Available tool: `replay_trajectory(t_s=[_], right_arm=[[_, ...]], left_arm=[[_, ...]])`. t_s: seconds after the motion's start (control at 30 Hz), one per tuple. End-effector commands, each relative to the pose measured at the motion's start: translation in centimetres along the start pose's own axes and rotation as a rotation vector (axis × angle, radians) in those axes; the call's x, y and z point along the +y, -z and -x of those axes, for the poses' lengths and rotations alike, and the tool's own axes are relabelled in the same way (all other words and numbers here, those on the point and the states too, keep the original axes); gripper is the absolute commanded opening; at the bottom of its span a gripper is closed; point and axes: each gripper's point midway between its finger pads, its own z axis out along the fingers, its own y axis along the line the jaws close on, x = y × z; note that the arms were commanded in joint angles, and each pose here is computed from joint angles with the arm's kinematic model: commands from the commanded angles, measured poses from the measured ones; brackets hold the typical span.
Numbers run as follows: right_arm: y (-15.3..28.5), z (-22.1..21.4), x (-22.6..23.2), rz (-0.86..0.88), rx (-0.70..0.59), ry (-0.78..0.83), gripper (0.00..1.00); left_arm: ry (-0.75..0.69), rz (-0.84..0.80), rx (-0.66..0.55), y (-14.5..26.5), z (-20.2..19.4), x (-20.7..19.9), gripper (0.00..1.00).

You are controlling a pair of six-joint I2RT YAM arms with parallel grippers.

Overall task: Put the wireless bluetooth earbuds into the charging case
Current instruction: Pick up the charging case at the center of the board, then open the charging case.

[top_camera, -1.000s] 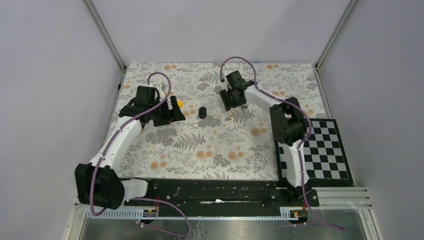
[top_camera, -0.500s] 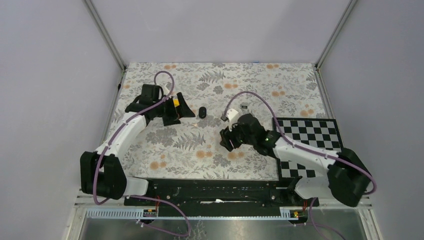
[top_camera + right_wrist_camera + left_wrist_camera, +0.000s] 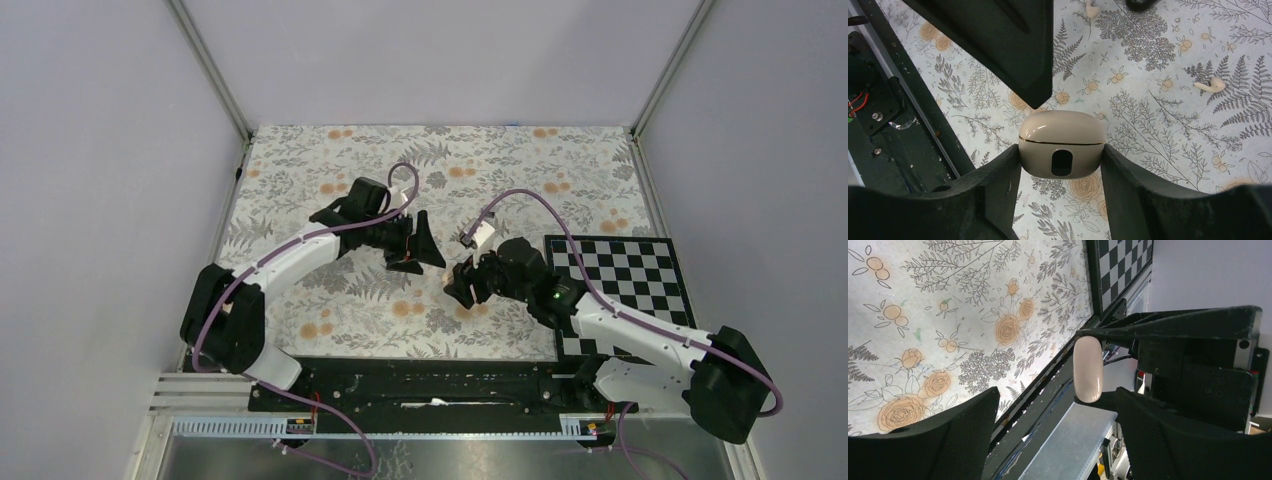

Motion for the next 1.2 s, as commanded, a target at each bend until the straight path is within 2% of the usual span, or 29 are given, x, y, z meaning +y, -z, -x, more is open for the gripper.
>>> replay_trajectory(t_s=[0.0, 0.27, 0.5, 0.67, 0.87, 0.97, 1.0, 1.17], right_arm=[[0.5, 1.4, 0.9, 0.032, -0.052, 0.001, 0.56], [0.7, 1.3, 1.2, 0.041, -0.051, -0.009, 0.56], [1.0, 1.3, 1.0, 0.033, -0.059, -0.015, 0.55], [1.1, 1.4, 1.1, 0.037, -0.063, -0.017, 0.55], [0.8, 1.5, 1.3, 0.048, -0.063, -0.022, 0.55], [0.6, 1.4, 1.3, 0.05, -0.058, -0.022, 0.55], [0.6, 1.3, 1.3, 0.052, -0.055, -0.022, 0.55], [0.5, 1.2, 1.3, 0.053, -0.05, -0.024, 0.54]], left_arm=[[-0.056, -0.067, -0.036, -0.1, 1.9, -2.7, 0.83], [-0.088, -0.13, 0.013, -1.6, 0.7, -5.0, 0.76], [-0.081, -0.128, 0.034, -2.4, 0.0, -5.0, 0.5], [-0.092, -0.138, 0.056, -2.7, -0.5, -5.0, 0.51], [-0.096, -0.15, 0.077, -2.8, -1.0, -5.2, 0.45], [-0.096, -0.156, 0.081, -2.9, -1.1, -5.2, 0.31], [-0.093, -0.157, 0.083, -2.9, -1.2, -5.1, 0.3], [-0.091, -0.169, 0.111, -3.2, -1.8, -5.1, 0.42]])
